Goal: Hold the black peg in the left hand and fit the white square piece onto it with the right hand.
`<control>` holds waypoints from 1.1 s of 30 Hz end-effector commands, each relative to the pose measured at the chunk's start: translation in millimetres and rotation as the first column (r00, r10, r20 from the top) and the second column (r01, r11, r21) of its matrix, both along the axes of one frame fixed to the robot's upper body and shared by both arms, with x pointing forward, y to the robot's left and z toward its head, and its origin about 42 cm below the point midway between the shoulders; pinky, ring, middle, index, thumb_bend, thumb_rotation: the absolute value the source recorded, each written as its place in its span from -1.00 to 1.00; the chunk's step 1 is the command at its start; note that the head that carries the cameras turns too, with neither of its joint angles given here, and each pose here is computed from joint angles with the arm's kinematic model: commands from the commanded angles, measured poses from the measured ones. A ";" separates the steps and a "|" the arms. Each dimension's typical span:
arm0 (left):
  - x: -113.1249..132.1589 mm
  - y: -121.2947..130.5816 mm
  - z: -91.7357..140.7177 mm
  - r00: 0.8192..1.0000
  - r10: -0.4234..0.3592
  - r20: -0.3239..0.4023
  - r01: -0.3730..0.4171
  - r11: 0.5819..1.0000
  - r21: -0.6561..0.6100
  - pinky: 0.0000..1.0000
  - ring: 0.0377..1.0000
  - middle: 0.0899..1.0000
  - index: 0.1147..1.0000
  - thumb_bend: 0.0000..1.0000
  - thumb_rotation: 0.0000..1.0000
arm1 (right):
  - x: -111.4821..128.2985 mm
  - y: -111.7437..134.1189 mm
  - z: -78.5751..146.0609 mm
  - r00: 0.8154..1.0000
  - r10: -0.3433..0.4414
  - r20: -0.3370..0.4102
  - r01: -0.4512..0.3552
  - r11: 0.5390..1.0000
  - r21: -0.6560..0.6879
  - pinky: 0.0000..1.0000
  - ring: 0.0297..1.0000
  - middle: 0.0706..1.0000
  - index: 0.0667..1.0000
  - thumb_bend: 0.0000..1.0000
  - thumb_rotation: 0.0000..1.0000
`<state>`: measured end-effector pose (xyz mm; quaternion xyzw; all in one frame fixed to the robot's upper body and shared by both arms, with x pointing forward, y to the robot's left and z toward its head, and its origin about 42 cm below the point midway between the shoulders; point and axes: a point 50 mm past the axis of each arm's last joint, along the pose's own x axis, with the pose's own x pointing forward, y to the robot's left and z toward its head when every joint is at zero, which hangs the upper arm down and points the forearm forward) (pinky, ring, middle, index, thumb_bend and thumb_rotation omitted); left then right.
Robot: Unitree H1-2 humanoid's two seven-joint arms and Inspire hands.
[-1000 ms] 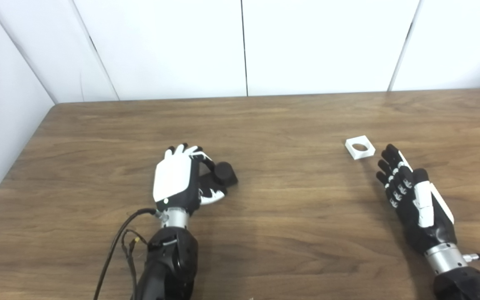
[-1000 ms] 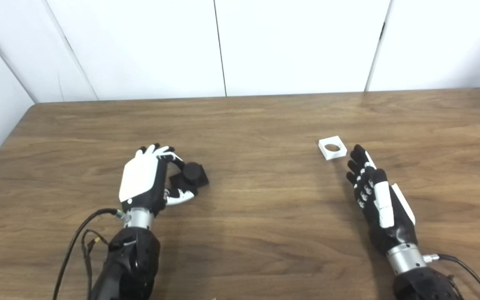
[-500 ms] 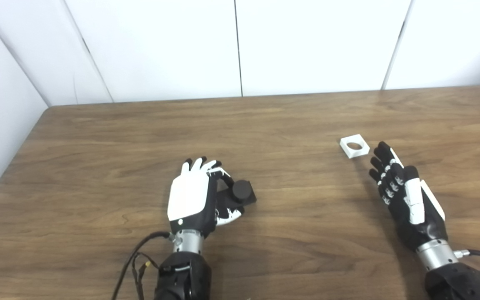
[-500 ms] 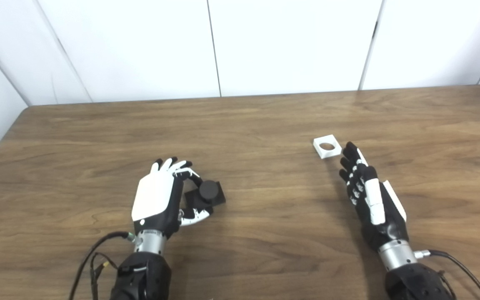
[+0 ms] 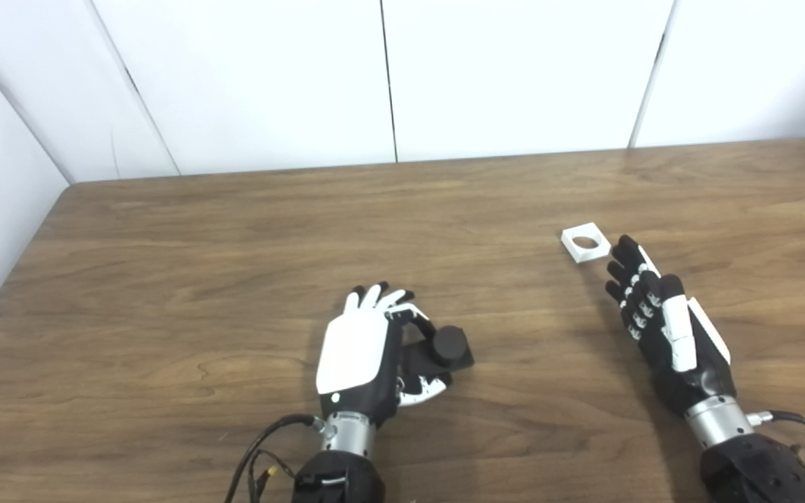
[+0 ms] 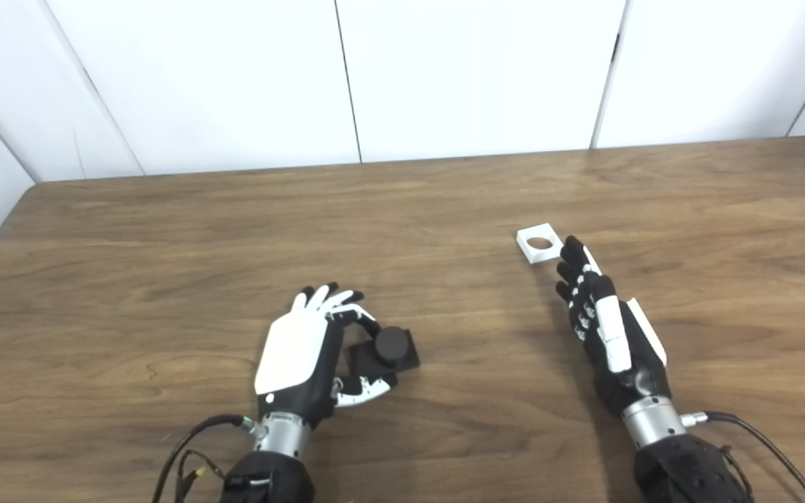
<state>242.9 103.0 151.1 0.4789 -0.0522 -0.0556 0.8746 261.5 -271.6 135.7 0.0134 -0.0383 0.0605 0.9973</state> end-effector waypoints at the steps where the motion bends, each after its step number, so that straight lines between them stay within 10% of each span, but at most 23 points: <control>1: -3.0 -8.0 -5.6 0.998 -0.046 -0.040 0.047 0.999 0.017 1.00 0.93 0.69 -0.15 0.03 -0.85 | 2.5 4.0 15.9 0.997 0.010 0.075 -0.011 1.000 0.007 1.00 1.00 1.00 0.99 0.31 1.00; 10: -4.8 -10.8 -7.1 0.998 -0.058 -0.037 0.059 0.997 0.041 1.00 0.90 0.68 -0.16 0.03 -0.85 | 4.7 1.0 21.6 0.996 -0.005 0.092 0.004 1.000 0.011 1.00 1.00 1.00 0.95 0.22 0.81; 13: -4.3 -11.1 -8.4 0.998 -0.054 -0.044 0.055 0.998 0.037 1.00 0.90 0.68 -0.15 0.03 -0.85 | 15.9 -11.0 36.7 0.990 -0.042 0.137 0.068 0.978 -0.196 0.90 0.98 0.95 0.88 0.16 0.56; 24: -0.7 -9.6 -12.3 0.998 -0.039 -0.043 0.041 0.999 0.033 1.00 0.92 0.69 -0.16 0.03 -0.85 | 93.7 -54.3 114.1 0.939 -0.036 0.342 0.291 0.611 -0.736 0.81 0.89 0.78 0.52 0.63 -0.46; 29: 1.2 -7.4 -11.6 0.999 -0.036 -0.036 0.037 0.999 0.032 1.00 0.92 0.68 -0.16 0.02 -0.85 | 131.6 -63.9 131.8 0.944 0.009 0.329 0.271 0.546 -0.793 0.73 0.87 0.79 0.44 0.75 -0.55; 33: 1.8 -5.5 -11.3 0.999 -0.032 -0.037 0.033 0.999 0.029 1.00 0.93 0.69 -0.16 0.02 -0.85 | 155.5 -68.2 142.9 0.967 0.077 0.244 0.194 0.399 -0.896 0.90 0.97 0.84 0.39 0.78 -0.62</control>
